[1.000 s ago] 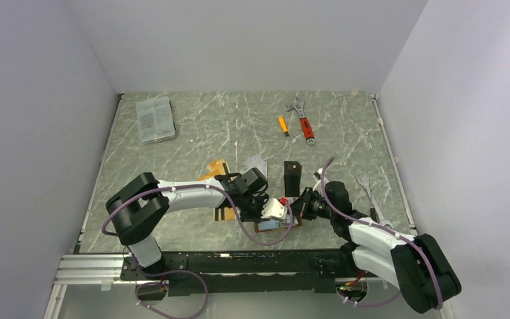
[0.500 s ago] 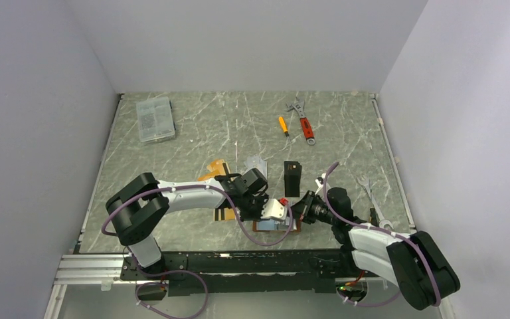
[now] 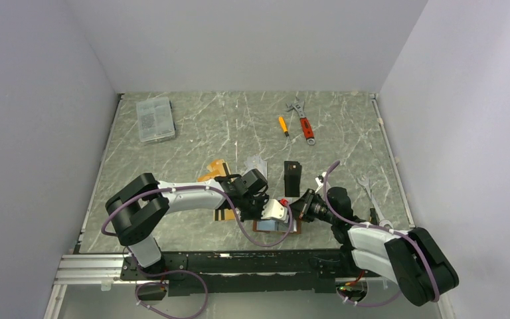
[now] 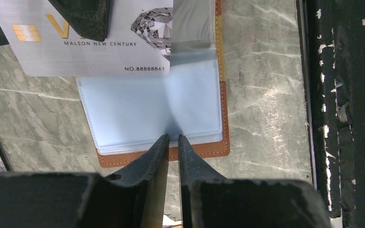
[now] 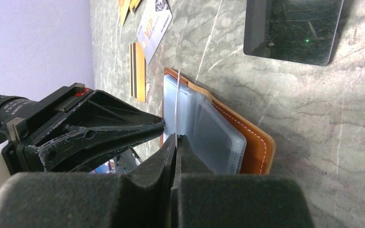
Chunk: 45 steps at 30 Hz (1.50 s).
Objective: Put the credit cards into the card holder
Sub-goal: Insert the credit card into the card holder.
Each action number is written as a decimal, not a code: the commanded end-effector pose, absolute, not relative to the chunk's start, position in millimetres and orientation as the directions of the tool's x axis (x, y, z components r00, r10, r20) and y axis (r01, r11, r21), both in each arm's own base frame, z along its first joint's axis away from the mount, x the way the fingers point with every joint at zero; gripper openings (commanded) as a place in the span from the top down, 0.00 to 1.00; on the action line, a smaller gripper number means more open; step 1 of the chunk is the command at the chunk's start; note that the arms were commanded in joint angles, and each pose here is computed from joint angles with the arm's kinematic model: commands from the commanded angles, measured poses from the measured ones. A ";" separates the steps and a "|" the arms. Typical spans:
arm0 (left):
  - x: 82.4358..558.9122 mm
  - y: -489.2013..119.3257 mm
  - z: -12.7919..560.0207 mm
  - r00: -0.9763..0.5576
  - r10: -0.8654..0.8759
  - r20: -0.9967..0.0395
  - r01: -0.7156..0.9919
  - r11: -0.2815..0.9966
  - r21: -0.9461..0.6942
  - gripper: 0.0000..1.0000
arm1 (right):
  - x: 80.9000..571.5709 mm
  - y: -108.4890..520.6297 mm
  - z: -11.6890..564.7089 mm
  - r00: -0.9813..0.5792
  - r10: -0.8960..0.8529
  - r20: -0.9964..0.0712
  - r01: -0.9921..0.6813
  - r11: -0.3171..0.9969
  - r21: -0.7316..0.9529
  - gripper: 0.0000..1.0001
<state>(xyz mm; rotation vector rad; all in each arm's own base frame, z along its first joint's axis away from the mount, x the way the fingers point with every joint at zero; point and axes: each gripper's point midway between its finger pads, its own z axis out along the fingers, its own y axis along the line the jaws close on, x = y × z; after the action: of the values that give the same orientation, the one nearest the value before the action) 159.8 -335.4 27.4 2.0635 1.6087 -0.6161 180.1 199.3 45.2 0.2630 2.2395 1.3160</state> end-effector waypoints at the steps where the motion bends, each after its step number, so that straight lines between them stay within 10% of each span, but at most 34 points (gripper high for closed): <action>1: 143.1 -315.1 7.4 0.208 0.819 -0.535 0.971 -0.239 0.012 0.82 | 174.7 195.0 36.8 -0.836 0.425 -0.348 -0.095 0.512 0.854 1.00; 45: 140.7 -315.1 11.0 0.187 0.829 -0.527 0.975 -0.224 -0.008 0.89 | 125.1 191.9 -8.1 -0.932 0.311 -0.189 0.033 0.589 0.808 1.00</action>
<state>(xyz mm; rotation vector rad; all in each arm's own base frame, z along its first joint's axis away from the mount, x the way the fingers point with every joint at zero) 159.7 -335.0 27.8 2.0635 1.6180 -0.6073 155.4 207.4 25.0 0.2487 2.3831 1.3588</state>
